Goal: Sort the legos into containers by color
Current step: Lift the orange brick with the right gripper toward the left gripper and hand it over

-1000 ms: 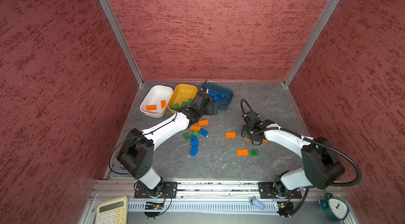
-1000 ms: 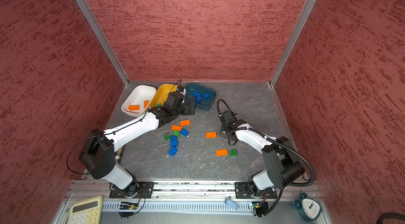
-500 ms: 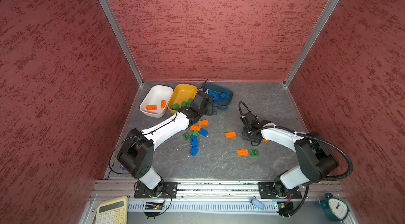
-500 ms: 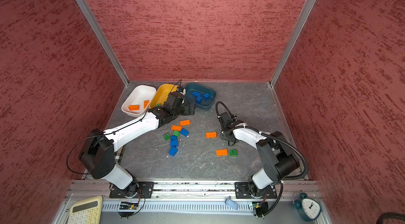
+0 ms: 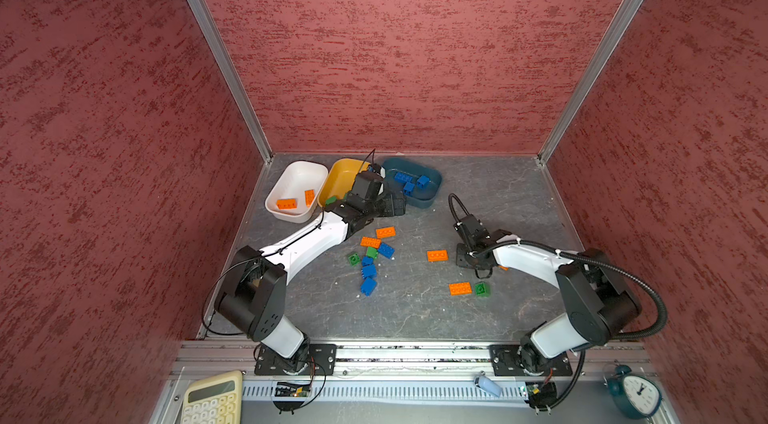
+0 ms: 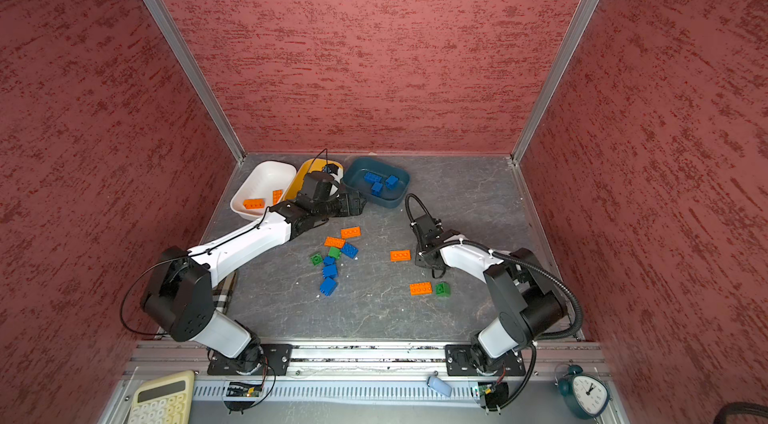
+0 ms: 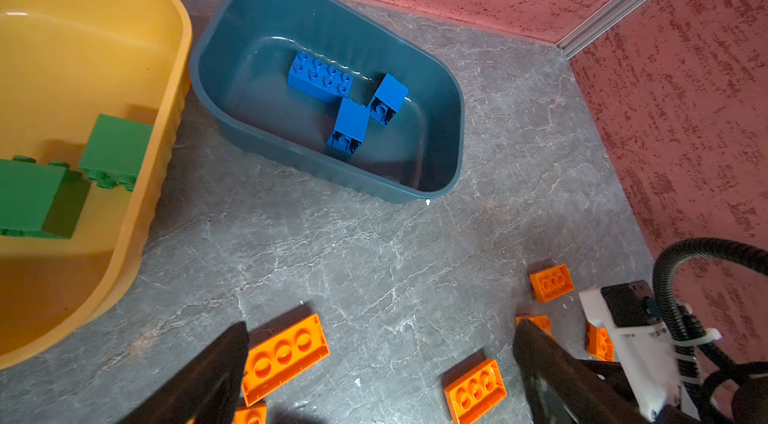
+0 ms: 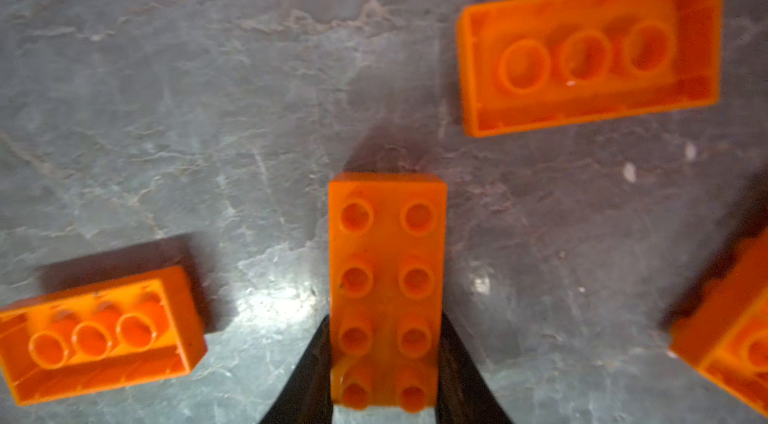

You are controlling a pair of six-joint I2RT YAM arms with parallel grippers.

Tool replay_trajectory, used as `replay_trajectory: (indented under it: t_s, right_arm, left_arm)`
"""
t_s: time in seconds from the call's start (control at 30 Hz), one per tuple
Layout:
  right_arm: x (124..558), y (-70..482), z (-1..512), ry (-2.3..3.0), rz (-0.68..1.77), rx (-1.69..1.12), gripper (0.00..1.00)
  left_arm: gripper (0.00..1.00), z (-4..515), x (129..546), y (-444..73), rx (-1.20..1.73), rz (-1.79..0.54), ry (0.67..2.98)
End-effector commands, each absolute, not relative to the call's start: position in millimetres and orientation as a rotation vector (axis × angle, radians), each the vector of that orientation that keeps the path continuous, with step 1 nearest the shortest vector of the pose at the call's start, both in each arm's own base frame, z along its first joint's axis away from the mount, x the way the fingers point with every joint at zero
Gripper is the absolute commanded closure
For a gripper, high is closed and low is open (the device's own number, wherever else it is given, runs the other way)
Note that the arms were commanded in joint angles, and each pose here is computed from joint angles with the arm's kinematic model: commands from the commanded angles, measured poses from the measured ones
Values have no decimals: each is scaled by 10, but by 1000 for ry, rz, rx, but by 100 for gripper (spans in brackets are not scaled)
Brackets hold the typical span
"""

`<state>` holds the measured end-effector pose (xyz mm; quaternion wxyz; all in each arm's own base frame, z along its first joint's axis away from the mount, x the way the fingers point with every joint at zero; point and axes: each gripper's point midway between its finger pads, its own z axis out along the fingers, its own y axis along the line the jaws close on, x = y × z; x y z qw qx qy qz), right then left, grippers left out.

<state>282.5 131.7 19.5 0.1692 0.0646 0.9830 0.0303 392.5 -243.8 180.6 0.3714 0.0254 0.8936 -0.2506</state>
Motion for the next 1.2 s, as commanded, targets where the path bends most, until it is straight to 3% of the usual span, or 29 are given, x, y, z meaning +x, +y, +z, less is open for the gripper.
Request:
replay_trajectory:
  t_s: [0.0,0.33,0.63,1.0,1.17]
  right_arm:
    - [2938,1554,330,2721,230,52,72]
    - [3196,2063,971,2448,465,-181,77]
    - [3211,2476,1443,2225,608,-441,76]
    - [3131,2724,1880,1948,693,-617,76]
    - [3177,2779,1932,1902,669,-627,76]
  left_arm:
    - [1,2022,3854,-2568,97,-791,2240]
    - [1,2084,3748,-2704,156,-922,2276]
    - [1,2091,3656,-3075,163,-1206,2315]
    - [18,1890,3596,-3304,116,-1340,2402]
    - [34,1926,3534,-3376,178,-1352,2411]
